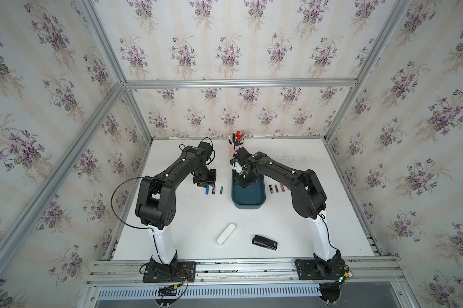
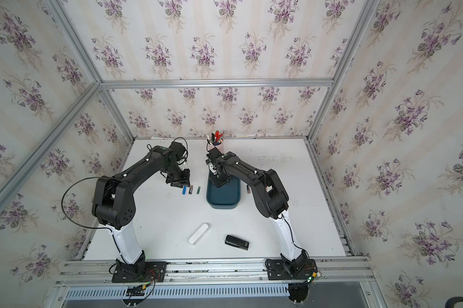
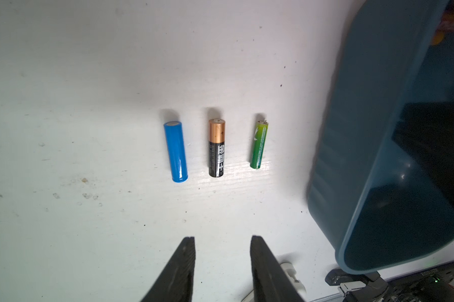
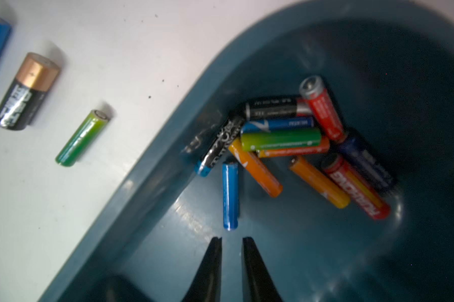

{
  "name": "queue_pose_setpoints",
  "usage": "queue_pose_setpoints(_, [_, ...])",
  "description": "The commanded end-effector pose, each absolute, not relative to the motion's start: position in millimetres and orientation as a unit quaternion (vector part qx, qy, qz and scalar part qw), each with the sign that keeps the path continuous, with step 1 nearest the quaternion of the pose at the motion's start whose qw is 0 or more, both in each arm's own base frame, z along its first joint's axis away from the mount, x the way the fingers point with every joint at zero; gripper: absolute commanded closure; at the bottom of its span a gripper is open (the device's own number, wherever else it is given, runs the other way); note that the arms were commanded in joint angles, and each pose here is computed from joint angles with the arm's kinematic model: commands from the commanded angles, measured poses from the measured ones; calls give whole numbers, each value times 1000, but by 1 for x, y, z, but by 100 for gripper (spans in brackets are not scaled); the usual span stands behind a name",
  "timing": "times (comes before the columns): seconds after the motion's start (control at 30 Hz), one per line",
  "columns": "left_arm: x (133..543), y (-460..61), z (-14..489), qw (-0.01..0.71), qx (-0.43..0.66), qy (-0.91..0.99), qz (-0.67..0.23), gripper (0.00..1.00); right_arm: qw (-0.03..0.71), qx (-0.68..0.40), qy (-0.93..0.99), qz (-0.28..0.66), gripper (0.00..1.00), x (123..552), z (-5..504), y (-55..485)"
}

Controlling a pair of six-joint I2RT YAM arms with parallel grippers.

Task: Take the batteries out of the storage box
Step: Pick up the battery from the storage box.

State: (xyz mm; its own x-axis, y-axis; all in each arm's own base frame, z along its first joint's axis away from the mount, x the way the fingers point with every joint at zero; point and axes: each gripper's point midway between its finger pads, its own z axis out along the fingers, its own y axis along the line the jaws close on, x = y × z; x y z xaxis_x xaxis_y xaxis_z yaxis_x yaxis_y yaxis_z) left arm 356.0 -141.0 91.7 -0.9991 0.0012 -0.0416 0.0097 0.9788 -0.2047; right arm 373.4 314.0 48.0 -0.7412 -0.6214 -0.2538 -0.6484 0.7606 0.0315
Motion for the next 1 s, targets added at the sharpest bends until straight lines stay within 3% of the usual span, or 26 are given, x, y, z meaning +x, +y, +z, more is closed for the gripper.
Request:
queue_pose_setpoints(0.0, [358,-144,93,20,15,994,-109,59,116,-323,937,62,81,367,55,308])
queue_pose_setpoints(0.43, [353,-143,94,20,19,993,-111,59,133,-324,932,99,68,380,49,332])
queue_pose_setpoints(0.77, [354,-144,94,18,16,994,-111,59,118,-332,933,71,68,390,23,330])
queue_pose_setpoints(0.97, [353,-143,92,16,16,994,-109,59,98,-335,935,69,75,384,11,326])
